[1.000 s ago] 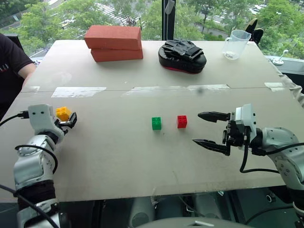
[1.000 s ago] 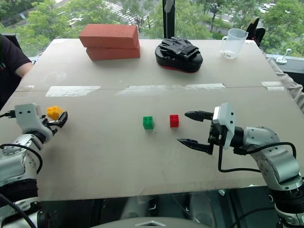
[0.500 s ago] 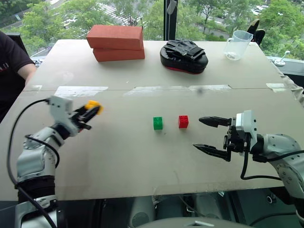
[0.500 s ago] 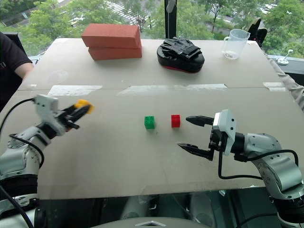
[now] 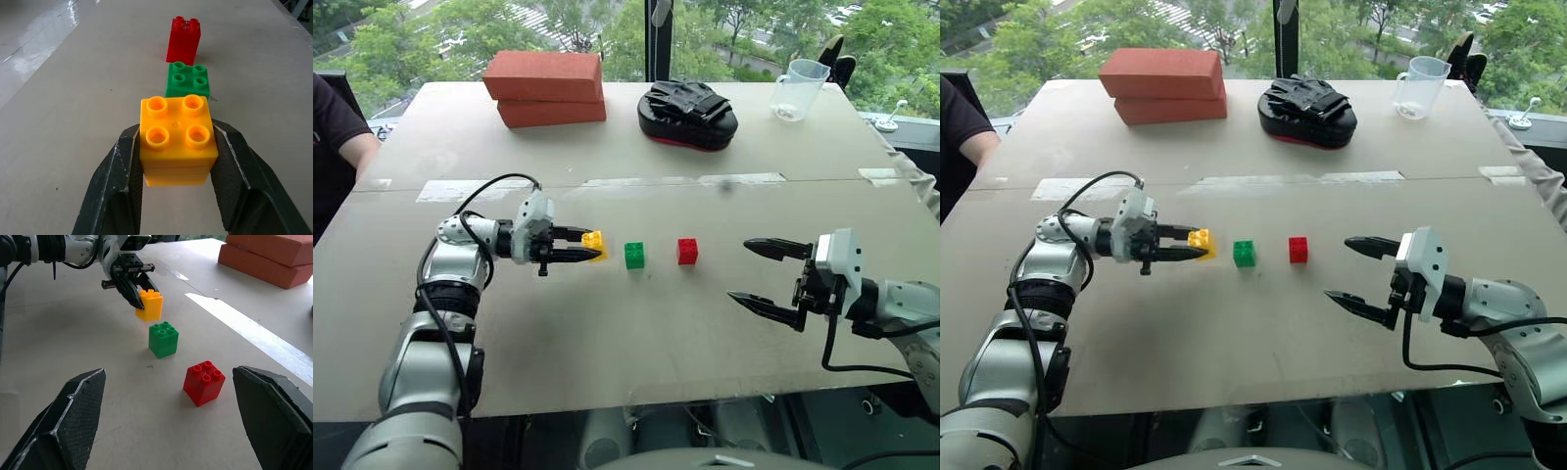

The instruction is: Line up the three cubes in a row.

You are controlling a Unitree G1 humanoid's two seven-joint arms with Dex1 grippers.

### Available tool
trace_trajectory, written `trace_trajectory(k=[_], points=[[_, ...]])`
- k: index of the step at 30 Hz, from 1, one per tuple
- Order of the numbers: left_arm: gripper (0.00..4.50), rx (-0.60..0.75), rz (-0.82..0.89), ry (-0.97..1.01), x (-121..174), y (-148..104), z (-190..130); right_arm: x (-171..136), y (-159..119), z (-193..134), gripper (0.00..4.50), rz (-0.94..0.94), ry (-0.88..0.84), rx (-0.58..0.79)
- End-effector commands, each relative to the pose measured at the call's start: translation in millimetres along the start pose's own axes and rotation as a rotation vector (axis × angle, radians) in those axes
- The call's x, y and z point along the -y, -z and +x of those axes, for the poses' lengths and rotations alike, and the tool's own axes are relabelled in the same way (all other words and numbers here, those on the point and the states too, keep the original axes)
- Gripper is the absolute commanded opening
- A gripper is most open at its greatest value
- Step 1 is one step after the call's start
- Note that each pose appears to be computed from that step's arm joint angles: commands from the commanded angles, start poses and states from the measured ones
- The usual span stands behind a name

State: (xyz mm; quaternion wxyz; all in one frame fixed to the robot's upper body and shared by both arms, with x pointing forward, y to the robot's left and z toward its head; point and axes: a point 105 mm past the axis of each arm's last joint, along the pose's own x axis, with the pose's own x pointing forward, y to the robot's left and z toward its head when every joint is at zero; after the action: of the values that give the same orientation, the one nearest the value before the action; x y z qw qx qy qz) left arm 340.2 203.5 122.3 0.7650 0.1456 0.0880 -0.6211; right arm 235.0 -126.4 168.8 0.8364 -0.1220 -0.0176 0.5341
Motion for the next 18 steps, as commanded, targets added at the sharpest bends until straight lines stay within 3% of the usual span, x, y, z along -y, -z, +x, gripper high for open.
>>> trace_trajectory(k=[1, 18], points=[[1.31, -0.012, 0.054, -0.005, -4.0, -5.3, -4.9, 0.4, -12.0, -6.8, 4.28, -0.055, 0.041, 0.013], [1.31, -0.090, 0.096, 0.005, -0.8, 3.5, -14.6, -2.6, -10.2, -12.7, 4.28, -0.045, 0.060, -0.005]])
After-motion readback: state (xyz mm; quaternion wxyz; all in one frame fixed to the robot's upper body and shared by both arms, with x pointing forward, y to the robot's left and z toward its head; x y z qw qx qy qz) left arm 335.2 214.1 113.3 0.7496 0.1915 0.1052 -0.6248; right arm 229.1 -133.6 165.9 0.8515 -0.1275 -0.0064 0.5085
